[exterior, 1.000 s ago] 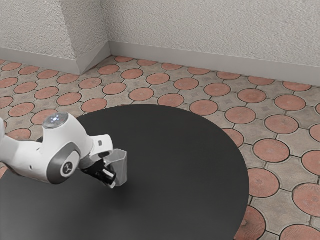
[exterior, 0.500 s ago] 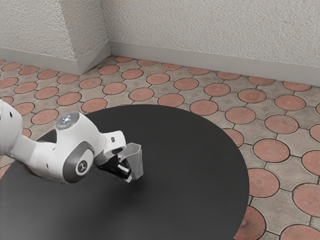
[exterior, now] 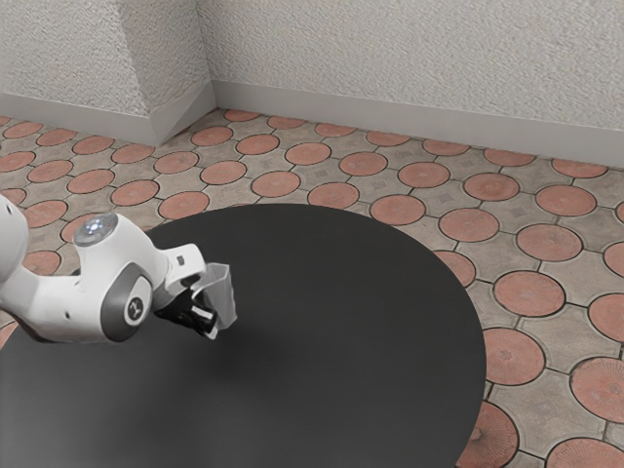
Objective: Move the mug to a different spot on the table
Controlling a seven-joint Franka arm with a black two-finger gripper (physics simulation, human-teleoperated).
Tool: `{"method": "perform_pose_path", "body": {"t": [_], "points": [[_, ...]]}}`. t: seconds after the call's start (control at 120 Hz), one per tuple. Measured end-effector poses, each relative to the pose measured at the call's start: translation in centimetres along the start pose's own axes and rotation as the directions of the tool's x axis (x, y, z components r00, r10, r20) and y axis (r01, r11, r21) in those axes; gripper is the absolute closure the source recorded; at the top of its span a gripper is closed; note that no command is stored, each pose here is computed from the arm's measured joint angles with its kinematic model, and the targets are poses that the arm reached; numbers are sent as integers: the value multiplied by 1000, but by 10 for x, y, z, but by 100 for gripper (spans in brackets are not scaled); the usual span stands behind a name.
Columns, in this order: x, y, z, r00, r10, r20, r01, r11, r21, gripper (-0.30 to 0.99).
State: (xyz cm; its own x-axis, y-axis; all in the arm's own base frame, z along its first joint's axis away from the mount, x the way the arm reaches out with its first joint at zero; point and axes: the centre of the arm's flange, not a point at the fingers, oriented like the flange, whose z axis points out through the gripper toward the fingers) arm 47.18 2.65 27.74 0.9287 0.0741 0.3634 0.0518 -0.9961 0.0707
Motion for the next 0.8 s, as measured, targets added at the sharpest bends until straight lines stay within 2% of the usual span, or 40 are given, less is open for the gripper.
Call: {"method": "perform_pose_path", "body": {"t": [0.192, 0.533, 0.8], "points": [[-3, 21, 2, 998, 63, 5, -63, 998, -16, 79], [-22, 14, 3, 996, 82, 31, -82, 997, -3, 78], [-25, 30, 8, 991, 125, 41, -125, 992, -22, 78]]}}
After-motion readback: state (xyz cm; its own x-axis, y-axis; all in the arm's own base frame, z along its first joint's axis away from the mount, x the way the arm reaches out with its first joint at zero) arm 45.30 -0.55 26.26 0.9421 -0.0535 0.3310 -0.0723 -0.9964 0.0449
